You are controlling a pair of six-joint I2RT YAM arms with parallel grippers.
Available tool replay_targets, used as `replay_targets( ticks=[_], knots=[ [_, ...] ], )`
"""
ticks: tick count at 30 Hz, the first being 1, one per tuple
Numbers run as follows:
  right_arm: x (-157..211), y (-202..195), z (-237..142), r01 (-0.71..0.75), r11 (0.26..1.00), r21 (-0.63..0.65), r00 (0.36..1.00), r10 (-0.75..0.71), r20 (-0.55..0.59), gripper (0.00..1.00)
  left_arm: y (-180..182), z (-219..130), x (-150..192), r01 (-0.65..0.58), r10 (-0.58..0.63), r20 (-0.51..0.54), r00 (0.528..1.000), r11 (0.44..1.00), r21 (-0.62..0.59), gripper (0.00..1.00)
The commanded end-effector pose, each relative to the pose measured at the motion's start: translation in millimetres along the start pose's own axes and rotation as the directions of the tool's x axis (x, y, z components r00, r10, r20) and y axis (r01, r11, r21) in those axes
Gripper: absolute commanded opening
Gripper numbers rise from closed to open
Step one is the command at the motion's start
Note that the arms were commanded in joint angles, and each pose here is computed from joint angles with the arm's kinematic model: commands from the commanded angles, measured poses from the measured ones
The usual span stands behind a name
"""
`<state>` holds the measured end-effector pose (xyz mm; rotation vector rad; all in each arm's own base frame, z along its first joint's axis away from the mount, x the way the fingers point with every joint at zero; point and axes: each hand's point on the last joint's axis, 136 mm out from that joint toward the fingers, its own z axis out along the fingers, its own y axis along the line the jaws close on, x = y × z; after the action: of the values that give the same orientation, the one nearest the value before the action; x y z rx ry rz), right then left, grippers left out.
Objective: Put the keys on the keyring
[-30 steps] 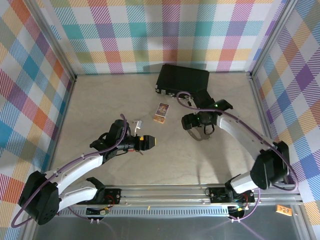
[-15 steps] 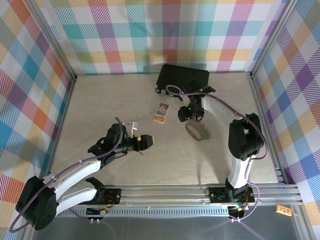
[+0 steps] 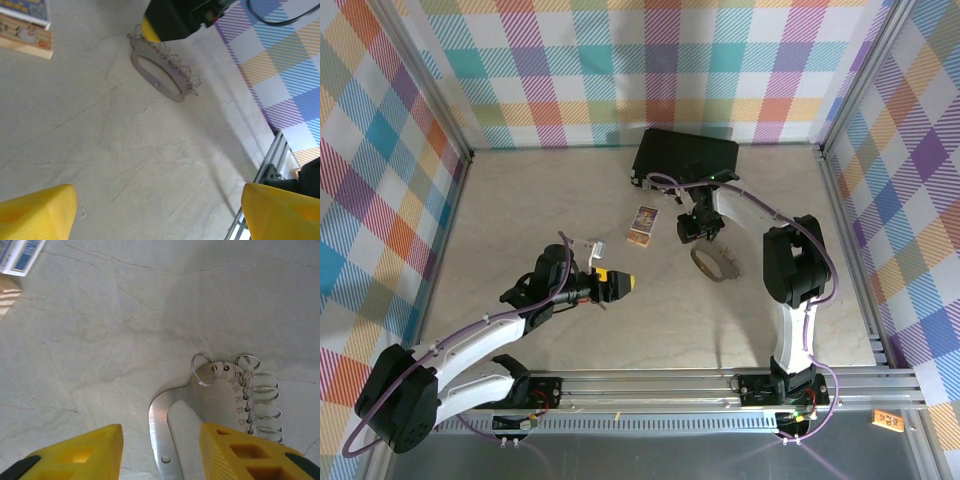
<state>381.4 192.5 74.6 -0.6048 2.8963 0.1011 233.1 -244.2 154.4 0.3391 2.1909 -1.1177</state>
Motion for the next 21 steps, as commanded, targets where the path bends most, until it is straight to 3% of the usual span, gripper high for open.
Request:
replay_targets(
  ticks=[1, 21],
  knots=[
    [-4.6, -5.7, -1.7, -0.008, 0.999, 0.034, 1.0, 0.009, -0.012, 0.43, -18.5, -0.7, -10.8, -0.069, 0.066, 0.04, 0.997, 0.995, 0.077, 0.85],
    [-5.7, -14.9, 23.9, 0.052, 0.995, 0.084, 0.992, -0.041, -0.118, 0.34, -17.3, -3.7, -8.7, -0.09, 0.087, 0.05, 0.995, 0.993, 0.071, 0.85]
  ],
)
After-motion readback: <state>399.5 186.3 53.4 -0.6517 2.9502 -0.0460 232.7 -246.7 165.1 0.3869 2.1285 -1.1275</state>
